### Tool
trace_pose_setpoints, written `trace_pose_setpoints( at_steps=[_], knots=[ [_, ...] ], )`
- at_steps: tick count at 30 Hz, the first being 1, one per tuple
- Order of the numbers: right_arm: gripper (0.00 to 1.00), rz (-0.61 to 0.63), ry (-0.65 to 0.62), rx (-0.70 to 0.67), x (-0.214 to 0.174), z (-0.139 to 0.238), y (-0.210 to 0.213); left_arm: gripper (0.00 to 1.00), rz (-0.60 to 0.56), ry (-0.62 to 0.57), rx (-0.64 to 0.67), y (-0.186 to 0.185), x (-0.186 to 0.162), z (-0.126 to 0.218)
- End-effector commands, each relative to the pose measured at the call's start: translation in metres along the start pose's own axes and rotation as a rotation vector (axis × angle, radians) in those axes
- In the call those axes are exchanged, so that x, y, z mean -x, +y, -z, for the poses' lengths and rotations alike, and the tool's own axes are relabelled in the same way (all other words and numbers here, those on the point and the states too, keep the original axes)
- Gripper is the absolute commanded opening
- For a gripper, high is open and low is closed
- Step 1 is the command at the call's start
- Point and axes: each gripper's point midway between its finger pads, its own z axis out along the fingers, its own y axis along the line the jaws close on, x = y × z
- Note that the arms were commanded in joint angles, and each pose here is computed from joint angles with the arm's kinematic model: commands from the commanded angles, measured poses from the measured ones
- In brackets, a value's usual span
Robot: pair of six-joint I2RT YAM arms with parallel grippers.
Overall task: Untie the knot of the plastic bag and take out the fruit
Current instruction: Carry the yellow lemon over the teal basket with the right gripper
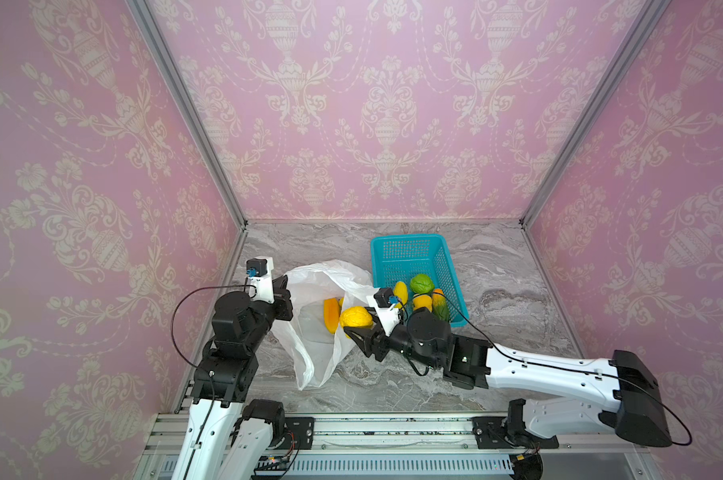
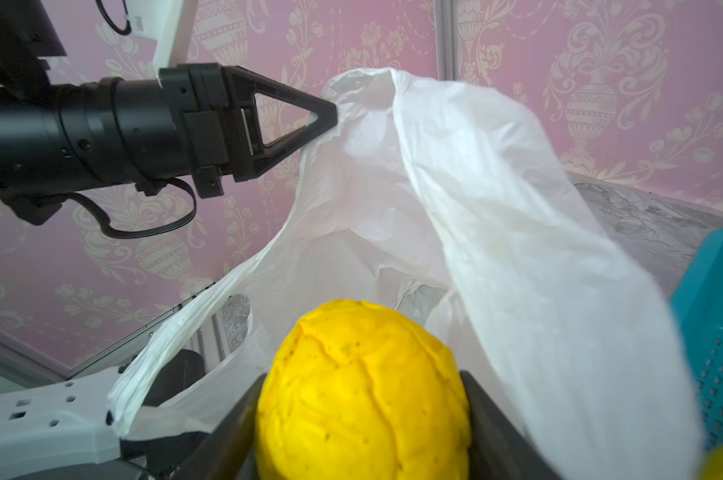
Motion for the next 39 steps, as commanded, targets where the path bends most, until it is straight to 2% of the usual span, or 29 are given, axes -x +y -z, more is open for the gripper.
trace_pose_setpoints(
  at_steps=[1,5,9,12,17,23,29,34,39],
  knots=[
    [0.46,0.047,-0.114,-0.099,0.027,0.038,-0.023,0.0,0.006,-0.011,0.028,0.005,0.007,0.003],
    [0.44,0.057,-0.223,-0.314,0.041,0.081,-0.072,0.0,0.006,-0.011,0.028,0.005,0.007,0.003],
    [0.45,0.042,-0.268,-0.471,0.039,0.102,-0.114,0.0,0.007,-0.009,0.029,0.006,0.007,0.003],
    [0.45,0.003,-0.249,-0.568,0.032,0.103,-0.146,0.0,0.008,-0.008,0.029,0.006,0.006,0.003],
    [0.45,-0.074,-0.123,-0.67,0.006,0.081,-0.196,0.0,0.007,-0.007,0.029,0.006,0.006,0.003],
    [0.52,-0.144,0.132,-0.678,-0.038,0.031,-0.246,0.0,0.008,-0.007,0.03,0.006,0.005,0.003],
    [0.52,-0.154,0.367,-0.652,-0.091,-0.023,-0.277,0.0,0.008,-0.01,0.028,0.006,0.006,0.003],
    [0.55,-0.218,0.442,-0.644,-0.121,-0.045,-0.298,0.0,0.01,-0.01,0.03,0.007,0.006,0.003],
    [0.74,-0.25,0.446,-0.662,-0.13,-0.044,-0.308,0.0,0.011,-0.007,0.029,0.007,0.005,0.003]
  ],
)
